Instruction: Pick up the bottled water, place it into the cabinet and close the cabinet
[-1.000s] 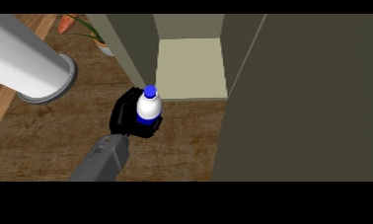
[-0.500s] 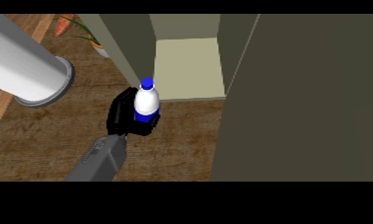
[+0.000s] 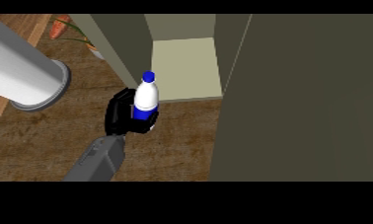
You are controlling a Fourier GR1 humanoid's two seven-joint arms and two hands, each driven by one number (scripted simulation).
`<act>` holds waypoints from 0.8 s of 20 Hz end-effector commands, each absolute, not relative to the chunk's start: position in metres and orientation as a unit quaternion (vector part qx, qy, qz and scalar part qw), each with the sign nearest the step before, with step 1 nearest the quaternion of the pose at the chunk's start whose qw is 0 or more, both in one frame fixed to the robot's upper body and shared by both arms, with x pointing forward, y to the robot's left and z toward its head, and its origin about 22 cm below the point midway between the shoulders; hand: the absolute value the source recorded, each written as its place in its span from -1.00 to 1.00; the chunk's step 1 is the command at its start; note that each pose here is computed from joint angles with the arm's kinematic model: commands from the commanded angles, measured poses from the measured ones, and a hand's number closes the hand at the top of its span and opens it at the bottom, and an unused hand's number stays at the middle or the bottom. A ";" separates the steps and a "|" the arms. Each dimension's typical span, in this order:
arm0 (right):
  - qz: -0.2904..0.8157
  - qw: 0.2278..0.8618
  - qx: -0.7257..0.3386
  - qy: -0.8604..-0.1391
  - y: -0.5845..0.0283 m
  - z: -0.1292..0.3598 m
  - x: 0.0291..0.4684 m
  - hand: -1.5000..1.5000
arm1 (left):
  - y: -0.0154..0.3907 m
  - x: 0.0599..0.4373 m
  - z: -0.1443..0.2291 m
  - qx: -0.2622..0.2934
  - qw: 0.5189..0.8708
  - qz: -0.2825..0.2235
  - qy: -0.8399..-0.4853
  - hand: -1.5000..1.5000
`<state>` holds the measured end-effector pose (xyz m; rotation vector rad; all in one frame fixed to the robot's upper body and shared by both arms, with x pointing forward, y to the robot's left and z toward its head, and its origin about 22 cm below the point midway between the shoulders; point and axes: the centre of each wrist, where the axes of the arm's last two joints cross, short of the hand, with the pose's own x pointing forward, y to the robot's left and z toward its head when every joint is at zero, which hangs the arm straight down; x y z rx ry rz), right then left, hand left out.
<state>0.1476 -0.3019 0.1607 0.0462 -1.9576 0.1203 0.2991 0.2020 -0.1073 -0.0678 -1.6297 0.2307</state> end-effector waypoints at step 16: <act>0.065 0.541 0.067 -0.836 -0.334 0.172 0.154 -1.00 | 0.113 0.357 -0.034 0.033 0.649 0.065 -0.758 1.00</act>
